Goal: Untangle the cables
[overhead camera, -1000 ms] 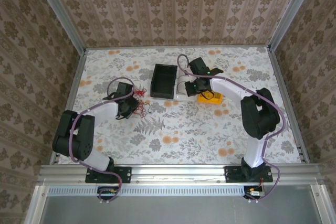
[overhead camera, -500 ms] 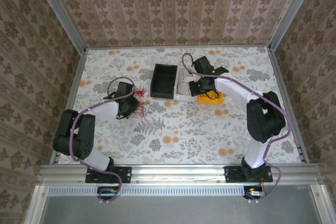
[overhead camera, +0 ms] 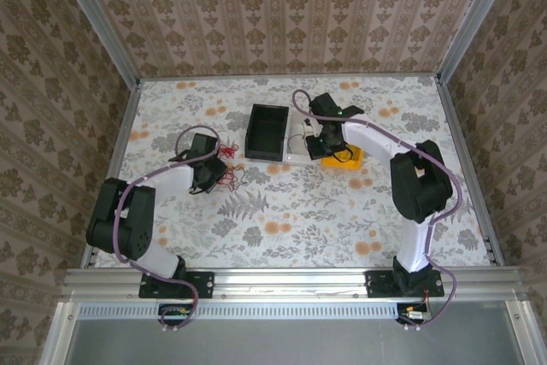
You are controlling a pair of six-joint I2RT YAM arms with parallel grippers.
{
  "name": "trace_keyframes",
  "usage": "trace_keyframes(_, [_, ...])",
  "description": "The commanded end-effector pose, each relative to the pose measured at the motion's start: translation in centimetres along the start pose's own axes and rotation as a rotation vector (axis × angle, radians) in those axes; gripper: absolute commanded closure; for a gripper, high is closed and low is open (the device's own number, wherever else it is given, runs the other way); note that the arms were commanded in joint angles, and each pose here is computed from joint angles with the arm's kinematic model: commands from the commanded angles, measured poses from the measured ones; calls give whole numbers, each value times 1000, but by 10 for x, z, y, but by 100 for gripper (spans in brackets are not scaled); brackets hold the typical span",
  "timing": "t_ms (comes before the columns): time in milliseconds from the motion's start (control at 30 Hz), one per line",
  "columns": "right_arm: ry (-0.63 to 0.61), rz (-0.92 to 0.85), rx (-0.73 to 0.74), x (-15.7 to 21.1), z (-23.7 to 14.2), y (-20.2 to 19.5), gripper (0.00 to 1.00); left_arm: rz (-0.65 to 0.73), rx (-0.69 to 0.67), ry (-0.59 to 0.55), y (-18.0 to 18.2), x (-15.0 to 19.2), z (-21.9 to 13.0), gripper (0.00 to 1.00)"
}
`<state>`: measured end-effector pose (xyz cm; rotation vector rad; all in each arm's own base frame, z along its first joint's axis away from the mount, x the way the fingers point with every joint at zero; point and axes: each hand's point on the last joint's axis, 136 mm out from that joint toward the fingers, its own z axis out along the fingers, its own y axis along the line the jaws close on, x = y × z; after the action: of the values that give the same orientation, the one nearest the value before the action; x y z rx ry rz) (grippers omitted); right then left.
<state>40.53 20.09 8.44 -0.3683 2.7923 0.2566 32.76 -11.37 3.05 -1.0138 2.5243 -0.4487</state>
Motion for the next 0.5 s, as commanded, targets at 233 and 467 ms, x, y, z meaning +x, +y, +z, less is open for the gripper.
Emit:
trace_keyframes(233, [3,23,46,-55,39,-2,99,28,-20,17,1,3,3,100])
trace_keyframes(467, [7,43,92,-72,59,-8,97,40,-2,1,-3,0,0,100])
